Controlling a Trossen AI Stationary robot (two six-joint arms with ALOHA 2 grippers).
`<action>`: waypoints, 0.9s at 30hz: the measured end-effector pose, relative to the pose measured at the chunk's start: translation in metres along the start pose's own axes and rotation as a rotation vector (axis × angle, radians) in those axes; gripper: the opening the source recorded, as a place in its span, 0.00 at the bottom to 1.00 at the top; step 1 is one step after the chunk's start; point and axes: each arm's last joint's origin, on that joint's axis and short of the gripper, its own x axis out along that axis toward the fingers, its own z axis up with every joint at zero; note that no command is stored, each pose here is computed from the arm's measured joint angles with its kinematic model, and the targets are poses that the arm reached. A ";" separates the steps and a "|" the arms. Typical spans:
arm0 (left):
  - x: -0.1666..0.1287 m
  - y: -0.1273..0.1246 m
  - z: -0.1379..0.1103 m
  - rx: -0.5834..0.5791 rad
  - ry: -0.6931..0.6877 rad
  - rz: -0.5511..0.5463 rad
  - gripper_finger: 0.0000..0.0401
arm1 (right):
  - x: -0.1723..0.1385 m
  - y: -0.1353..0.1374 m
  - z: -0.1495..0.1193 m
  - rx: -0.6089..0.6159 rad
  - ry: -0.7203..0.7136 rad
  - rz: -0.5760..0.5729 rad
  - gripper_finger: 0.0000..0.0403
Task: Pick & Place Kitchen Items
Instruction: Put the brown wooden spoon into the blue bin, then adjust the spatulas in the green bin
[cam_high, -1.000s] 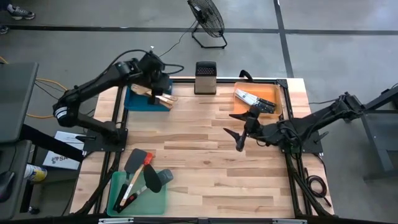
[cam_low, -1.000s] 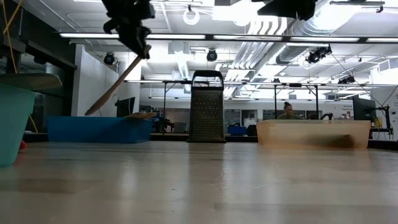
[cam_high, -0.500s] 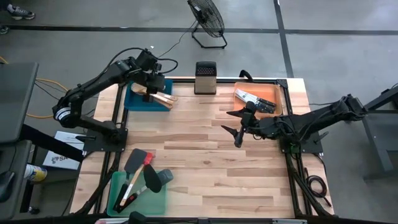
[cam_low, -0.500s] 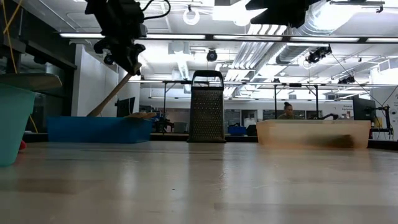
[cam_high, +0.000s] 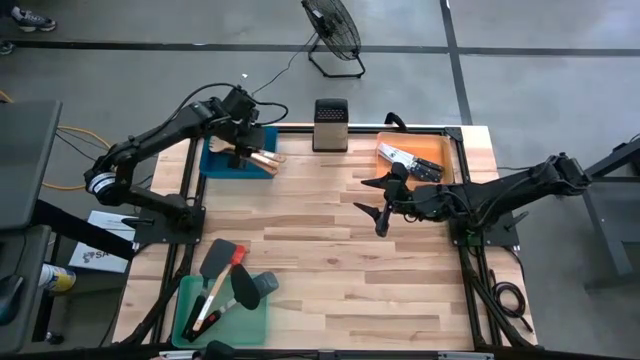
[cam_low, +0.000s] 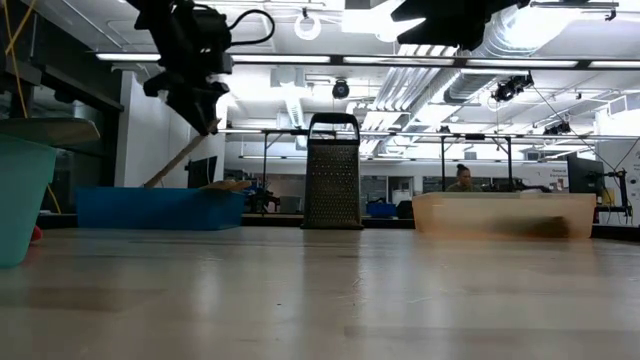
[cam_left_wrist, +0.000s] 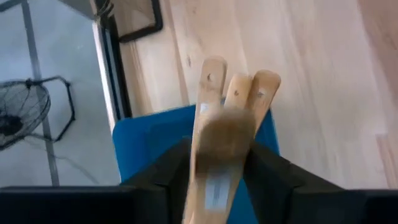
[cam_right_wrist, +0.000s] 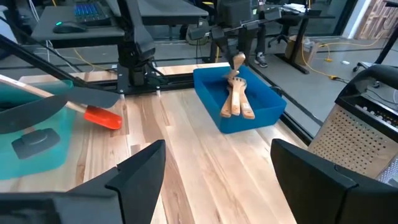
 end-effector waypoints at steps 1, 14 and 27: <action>0.000 0.000 0.000 -0.003 0.005 0.002 0.36 | 0.000 0.000 0.000 0.000 0.000 0.000 0.70; -0.004 -0.001 -0.001 -0.065 0.006 0.018 0.45 | 0.000 0.001 -0.001 0.024 0.015 0.025 0.70; -0.066 -0.055 0.020 -0.571 -0.057 -0.090 0.01 | -0.001 -0.001 -0.012 0.080 0.113 0.002 0.70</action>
